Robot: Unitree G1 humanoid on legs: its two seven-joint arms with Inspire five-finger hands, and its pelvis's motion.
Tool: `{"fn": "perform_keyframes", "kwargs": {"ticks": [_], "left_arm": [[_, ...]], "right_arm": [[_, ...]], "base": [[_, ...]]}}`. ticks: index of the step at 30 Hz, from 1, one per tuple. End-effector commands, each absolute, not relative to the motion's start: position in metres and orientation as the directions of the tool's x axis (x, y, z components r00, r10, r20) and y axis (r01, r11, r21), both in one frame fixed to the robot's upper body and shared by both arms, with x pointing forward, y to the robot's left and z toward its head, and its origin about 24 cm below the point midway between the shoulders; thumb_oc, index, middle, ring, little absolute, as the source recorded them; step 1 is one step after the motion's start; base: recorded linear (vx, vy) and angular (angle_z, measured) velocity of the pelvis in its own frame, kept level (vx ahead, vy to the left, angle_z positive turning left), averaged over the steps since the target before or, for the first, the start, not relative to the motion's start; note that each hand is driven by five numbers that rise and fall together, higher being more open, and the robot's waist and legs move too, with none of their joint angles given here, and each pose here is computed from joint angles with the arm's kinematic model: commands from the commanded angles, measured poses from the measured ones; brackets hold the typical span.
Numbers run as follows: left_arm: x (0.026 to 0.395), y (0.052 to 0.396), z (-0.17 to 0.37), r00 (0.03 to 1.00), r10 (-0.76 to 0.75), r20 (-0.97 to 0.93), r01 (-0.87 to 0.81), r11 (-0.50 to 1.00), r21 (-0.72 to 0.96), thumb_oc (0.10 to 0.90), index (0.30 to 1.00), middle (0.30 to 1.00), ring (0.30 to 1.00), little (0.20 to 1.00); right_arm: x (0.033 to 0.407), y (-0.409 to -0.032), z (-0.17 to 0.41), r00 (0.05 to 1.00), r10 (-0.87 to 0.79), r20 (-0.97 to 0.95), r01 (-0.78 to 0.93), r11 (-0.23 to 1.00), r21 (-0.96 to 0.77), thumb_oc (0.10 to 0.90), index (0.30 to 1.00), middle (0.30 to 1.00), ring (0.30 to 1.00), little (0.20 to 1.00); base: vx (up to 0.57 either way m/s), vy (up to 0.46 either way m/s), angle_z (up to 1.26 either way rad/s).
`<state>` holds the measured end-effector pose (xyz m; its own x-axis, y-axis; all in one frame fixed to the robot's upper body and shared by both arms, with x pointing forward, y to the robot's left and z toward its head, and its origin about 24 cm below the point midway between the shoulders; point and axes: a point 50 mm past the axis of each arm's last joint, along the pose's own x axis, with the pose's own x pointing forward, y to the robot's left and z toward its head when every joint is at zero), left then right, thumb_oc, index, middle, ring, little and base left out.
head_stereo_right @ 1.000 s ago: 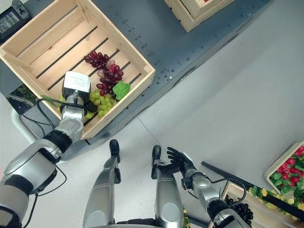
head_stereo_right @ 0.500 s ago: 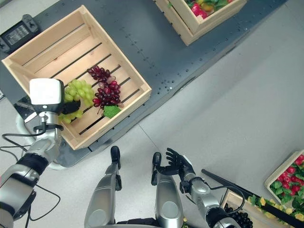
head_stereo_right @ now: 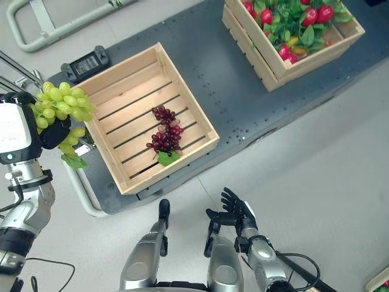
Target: Pick up the fruits from the basket on one side to the basket on the other side
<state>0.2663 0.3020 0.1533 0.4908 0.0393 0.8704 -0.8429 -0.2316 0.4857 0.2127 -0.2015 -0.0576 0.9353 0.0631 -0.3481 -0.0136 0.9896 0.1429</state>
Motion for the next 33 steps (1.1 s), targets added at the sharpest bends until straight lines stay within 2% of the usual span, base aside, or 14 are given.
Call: {"fn": "perform_keyframes", "kwargs": {"ticks": [1,4,5,9,14,17,21,24,33], "left_arm": [[0.255,0.300,0.202,0.205,-0.126,0.971,-0.960,-0.218,0.175,0.400,0.300,0.300,0.300,0.300],[0.253,0.295,0.199,0.236,-0.144,0.961,-0.964,-0.162,0.213,0.400,0.300,0.300,0.300,0.300],[0.253,0.289,0.195,0.273,-0.169,0.947,-0.956,-0.156,0.247,0.400,0.300,0.300,0.300,0.300],[0.253,0.273,0.182,0.349,-0.237,0.907,-0.937,-0.085,0.339,0.400,0.300,0.300,0.300,0.300],[0.256,0.258,0.180,0.465,-0.393,0.794,-0.874,-0.057,0.483,0.400,0.300,0.300,0.300,0.300],[0.260,0.249,0.185,0.532,-0.485,0.694,-0.816,-0.075,0.574,0.400,0.300,0.300,0.300,0.300],[0.261,0.232,0.196,0.559,-0.607,0.565,-0.775,-0.141,0.616,0.400,0.300,0.300,0.300,0.300],[0.263,0.212,0.203,0.569,-0.704,0.425,-0.742,-0.217,0.635,0.400,0.300,0.300,0.300,0.300],[0.264,0.156,0.211,0.493,-0.857,0.150,-0.727,-0.312,0.611,0.400,0.300,0.300,0.300,0.300]], "right_arm": [[0.209,-0.200,-0.037,0.981,0.028,-0.192,0.007,0.984,0.177,0.800,0.900,0.900,0.900,0.900],[0.214,-0.197,-0.019,0.995,0.053,-0.090,-0.036,0.983,0.182,0.800,0.900,0.900,0.900,0.900],[0.221,-0.193,-0.002,0.997,0.076,-0.027,-0.070,0.981,0.181,0.800,0.900,0.900,0.900,0.900],[0.236,-0.184,0.043,0.975,0.176,0.139,-0.190,0.977,0.092,0.800,0.900,0.900,0.900,0.900],[0.248,-0.191,0.083,0.915,0.366,0.170,-0.372,0.928,0.006,0.800,0.900,0.900,0.900,0.900],[0.253,-0.205,0.111,0.892,0.402,0.206,-0.397,0.915,-0.068,0.800,0.900,0.900,0.900,0.900],[0.257,-0.212,0.136,0.882,0.411,0.228,-0.392,0.911,-0.126,0.800,0.900,0.900,0.900,0.900],[0.258,-0.207,0.152,0.855,0.459,0.240,-0.458,0.887,-0.066,0.800,0.900,0.900,0.900,0.900],[0.261,-0.178,0.156,0.800,0.568,0.194,-0.573,0.819,-0.038,0.800,0.900,0.900,0.900,0.900]], "base": [[0.07,-0.038,0.04],[0.06,-0.039,0.07],[0.05,-0.040,0.03],[0.05,-0.030,0.02],[0.05,-0.023,-0.01],[0.05,-0.020,0.02],[0.01,-0.002,0.00],[0.00,0.000,0.00],[0.01,-0.005,0.03]]}}
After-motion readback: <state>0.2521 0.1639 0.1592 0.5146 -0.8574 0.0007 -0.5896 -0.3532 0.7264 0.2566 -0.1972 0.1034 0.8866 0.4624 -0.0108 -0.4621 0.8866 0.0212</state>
